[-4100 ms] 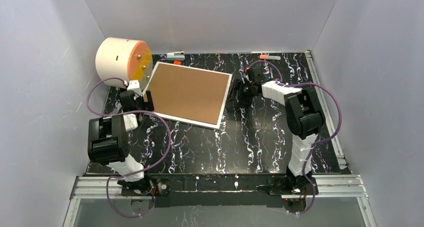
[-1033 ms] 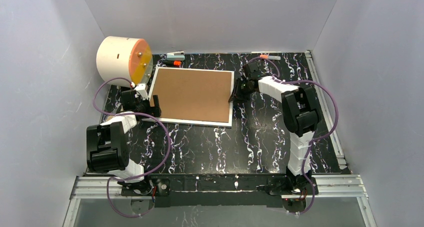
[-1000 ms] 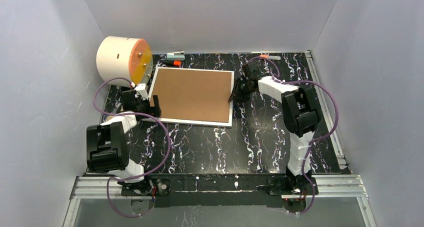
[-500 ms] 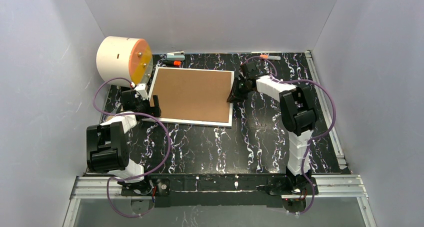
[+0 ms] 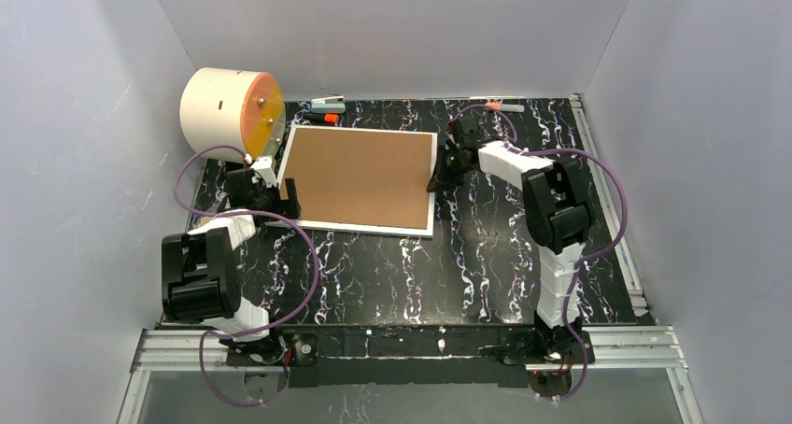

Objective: Put the photo into the frame

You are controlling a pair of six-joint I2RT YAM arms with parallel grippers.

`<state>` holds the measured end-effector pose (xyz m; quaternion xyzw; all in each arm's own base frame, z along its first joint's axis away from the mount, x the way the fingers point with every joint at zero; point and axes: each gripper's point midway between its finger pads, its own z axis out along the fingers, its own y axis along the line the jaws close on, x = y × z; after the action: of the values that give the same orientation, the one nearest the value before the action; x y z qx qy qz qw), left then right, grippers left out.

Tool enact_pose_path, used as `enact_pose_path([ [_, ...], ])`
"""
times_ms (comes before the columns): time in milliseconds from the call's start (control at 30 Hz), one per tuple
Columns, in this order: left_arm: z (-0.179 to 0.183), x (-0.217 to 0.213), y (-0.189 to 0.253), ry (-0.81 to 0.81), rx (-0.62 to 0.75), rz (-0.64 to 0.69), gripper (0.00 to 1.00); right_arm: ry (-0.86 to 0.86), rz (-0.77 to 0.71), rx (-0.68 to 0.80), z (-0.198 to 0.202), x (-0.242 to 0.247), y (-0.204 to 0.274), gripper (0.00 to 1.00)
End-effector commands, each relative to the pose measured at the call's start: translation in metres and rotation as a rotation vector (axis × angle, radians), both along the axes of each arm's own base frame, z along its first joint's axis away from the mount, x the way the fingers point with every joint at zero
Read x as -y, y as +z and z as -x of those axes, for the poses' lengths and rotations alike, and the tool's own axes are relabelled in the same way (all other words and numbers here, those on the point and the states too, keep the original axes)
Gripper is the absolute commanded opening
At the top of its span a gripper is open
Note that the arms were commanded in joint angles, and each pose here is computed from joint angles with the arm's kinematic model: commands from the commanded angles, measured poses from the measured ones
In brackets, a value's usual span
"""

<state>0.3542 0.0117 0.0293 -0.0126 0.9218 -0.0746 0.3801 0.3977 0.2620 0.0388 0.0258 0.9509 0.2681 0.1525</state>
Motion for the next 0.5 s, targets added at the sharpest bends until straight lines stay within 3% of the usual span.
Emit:
enact_pose_path([
  [0, 0.008, 0.011, 0.005, -0.035, 0.002, 0.035, 0.93, -0.003, 0.138, 0.069, -0.003, 0.006, 0.001, 0.24],
  [67, 0.008, 0.008, 0.005, -0.026, 0.002, 0.024, 0.93, -0.032, 0.19, 0.113, -0.012, 0.015, 0.014, 0.36],
  [167, 0.008, 0.006, 0.005, -0.021, 0.004, 0.013, 0.93, -0.058, 0.213, 0.197, -0.028, 0.019, 0.039, 0.43],
  [467, 0.007, 0.003, 0.005, -0.007, 0.005, -0.001, 0.93, -0.058, 0.175, 0.322, -0.081, -0.004, 0.048, 0.44],
])
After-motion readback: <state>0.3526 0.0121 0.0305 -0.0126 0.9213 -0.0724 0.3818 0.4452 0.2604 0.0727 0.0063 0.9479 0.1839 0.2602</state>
